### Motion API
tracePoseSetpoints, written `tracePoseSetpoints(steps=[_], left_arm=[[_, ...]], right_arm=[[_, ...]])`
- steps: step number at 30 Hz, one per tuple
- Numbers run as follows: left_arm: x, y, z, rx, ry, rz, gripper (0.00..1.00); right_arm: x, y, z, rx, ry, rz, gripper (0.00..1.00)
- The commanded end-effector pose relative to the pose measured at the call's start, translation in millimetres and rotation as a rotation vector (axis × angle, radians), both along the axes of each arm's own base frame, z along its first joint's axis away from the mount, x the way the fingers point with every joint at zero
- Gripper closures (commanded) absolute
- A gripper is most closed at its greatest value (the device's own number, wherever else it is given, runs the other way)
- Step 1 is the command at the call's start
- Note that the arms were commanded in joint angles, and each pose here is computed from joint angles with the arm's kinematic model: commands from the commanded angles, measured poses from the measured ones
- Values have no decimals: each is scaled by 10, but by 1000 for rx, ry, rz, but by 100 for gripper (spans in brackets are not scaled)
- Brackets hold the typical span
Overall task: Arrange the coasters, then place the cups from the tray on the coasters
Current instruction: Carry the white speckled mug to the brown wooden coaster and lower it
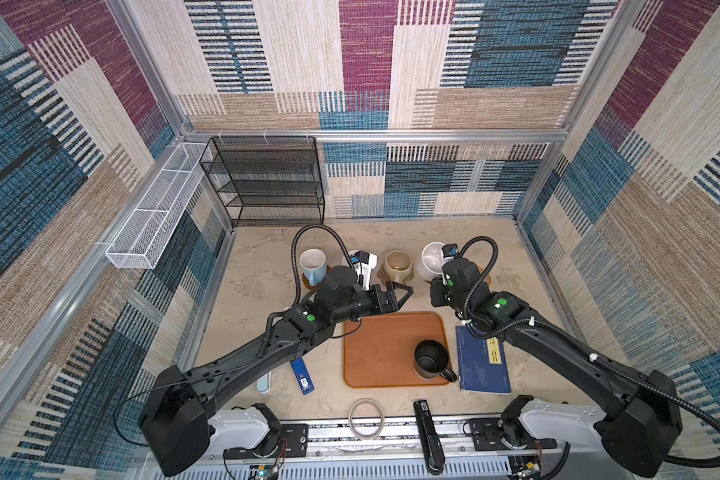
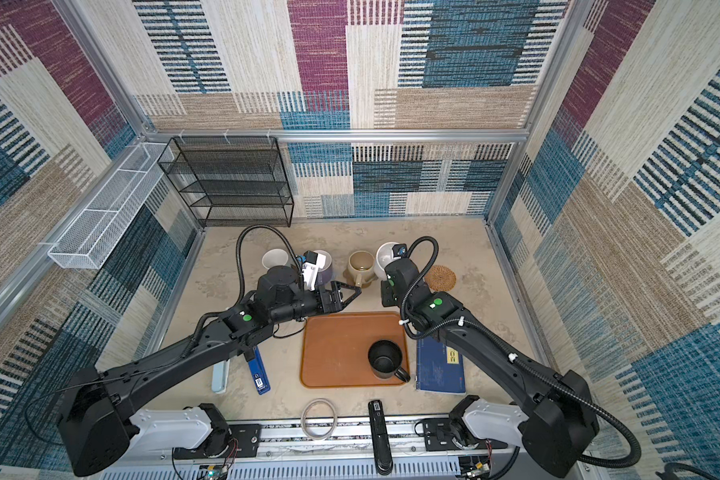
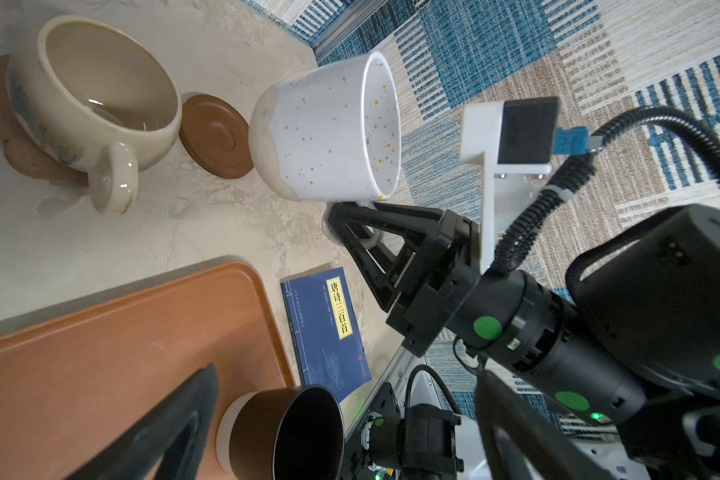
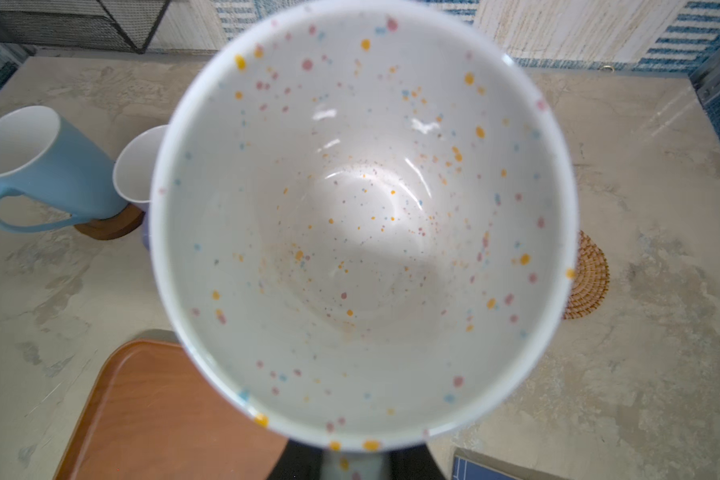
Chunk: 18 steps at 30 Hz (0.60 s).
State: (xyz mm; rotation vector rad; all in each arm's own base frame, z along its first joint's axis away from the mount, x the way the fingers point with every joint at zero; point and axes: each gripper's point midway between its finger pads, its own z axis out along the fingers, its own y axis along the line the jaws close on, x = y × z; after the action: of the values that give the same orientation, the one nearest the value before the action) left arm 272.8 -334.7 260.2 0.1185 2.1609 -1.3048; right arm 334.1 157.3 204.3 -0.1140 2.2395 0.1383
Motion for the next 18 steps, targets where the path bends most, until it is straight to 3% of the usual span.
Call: tracePoseSetpoints(steps=[1, 18], left_arm=[[197, -10, -61, 76, -50, 44, 1], [934, -265, -392, 162, 22, 101, 1]], right_arm=[[260, 24, 147, 36, -66, -4, 100], [1006, -384, -556, -11, 112, -94, 100]])
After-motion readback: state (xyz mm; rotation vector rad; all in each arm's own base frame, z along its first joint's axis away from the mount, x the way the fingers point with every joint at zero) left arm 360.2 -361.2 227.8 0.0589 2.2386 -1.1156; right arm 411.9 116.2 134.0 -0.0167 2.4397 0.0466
